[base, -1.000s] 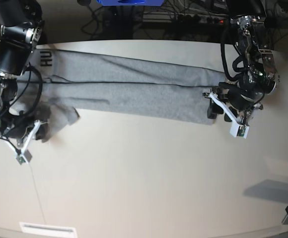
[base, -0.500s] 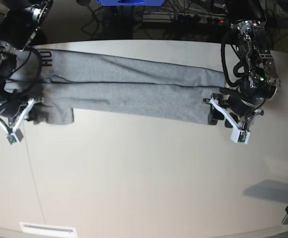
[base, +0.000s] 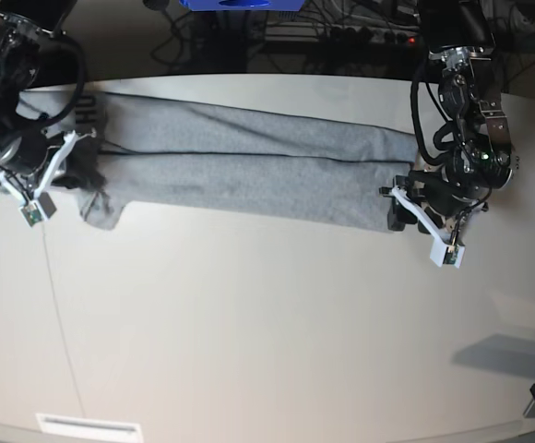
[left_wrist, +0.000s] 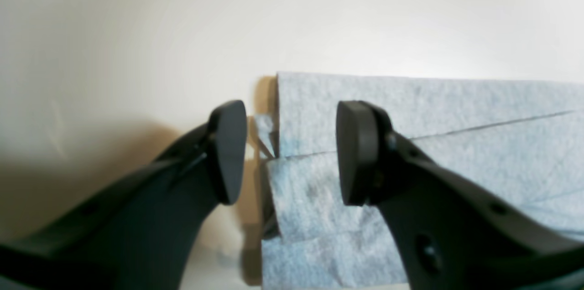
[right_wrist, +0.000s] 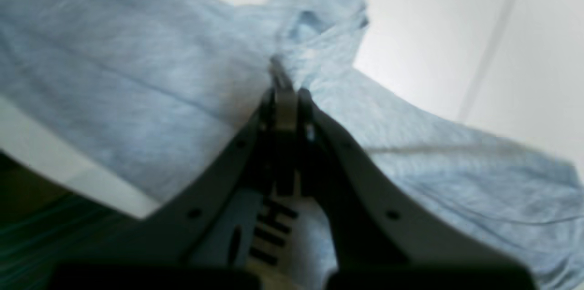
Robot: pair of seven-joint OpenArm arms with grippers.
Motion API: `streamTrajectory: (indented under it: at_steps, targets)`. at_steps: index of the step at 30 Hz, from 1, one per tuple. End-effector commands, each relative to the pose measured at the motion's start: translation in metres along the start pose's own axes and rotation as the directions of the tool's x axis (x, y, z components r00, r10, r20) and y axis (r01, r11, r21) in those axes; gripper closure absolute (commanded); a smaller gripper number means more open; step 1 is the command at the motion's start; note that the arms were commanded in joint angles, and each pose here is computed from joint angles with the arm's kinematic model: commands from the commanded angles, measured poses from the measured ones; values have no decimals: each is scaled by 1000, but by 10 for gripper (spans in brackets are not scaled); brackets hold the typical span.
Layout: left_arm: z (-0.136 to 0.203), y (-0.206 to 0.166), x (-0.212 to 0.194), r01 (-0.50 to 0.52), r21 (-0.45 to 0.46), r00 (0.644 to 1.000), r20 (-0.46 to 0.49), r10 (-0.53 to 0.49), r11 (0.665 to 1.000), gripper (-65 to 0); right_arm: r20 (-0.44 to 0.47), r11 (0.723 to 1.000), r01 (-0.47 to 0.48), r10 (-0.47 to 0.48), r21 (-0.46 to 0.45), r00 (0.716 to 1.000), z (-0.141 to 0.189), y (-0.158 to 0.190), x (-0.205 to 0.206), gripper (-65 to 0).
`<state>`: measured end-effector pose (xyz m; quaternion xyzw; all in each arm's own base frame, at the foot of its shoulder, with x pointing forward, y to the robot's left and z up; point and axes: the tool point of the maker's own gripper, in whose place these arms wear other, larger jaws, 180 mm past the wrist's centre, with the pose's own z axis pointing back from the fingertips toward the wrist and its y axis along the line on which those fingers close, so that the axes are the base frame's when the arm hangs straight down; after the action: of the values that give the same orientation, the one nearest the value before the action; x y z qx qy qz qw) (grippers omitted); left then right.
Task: Fold the T-shirt properly
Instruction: 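Push the sleeve end inward with the right gripper toward the strip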
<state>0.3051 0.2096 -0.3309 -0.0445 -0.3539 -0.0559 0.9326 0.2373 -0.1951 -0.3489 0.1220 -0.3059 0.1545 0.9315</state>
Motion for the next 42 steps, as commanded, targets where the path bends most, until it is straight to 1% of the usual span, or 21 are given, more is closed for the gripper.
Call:
streamTrajectory:
  at_steps: [1, 6, 9, 13, 17, 20, 22, 25, 35, 42]
  targets:
    - [4, 2, 15, 12, 3, 999, 48, -13, 1000, -311, 29, 1000, -15, 15, 4, 999, 5, 0, 6, -1]
    - [4, 1, 17, 14, 3, 999, 52, -14, 1000, -311, -1, 998, 17, -17, 56, 1000, 6, 14, -17, -1]
    - [3, 2, 16, 12, 3, 999, 49, -13, 1000, -311, 7, 997, 29, -30, 76, 1000, 12, 21, -22, -1]
    - [1, 3, 12, 4, 2, 999, 35, -4, 1000, -311, 28, 993, 74, -77, 94, 997, 22, 20, -29, -1]
    - [-3, 5, 7, -7, 1, 1000, 18, 7, 1000, -311, 4, 991, 102, -102, 85, 995, 27, 18, -43, -1]
    - [-4, 6, 6, -9, 1, 1000, 15, 9, 1000, -311, -22, 992, 100, -98, 82, 995, 30, 18, -52, -1]
    - [-4, 6, 10, -9, 1, 999, 41, 9, 1000, -311, -28, 991, 103, -101, 83, 995, 30, 19, -54, -1]
    - [-4, 5, 11, -10, 0, 999, 52, 10, 1000, -311, -32, 991, 105, -103, 84, 994, 30, 19, -56, -1]
    - [-5, 5, 9, -11, -1, 999, 47, 11, 1000, -311, -38, 990, 109, -106, 87, 994, 30, 20, -58, -1]
    - [-5, 5, 9, -11, -1, 999, 47, 11, 1000, -311, -70, 988, 123, -116, 91, 991, 32, 23, -71, -1]
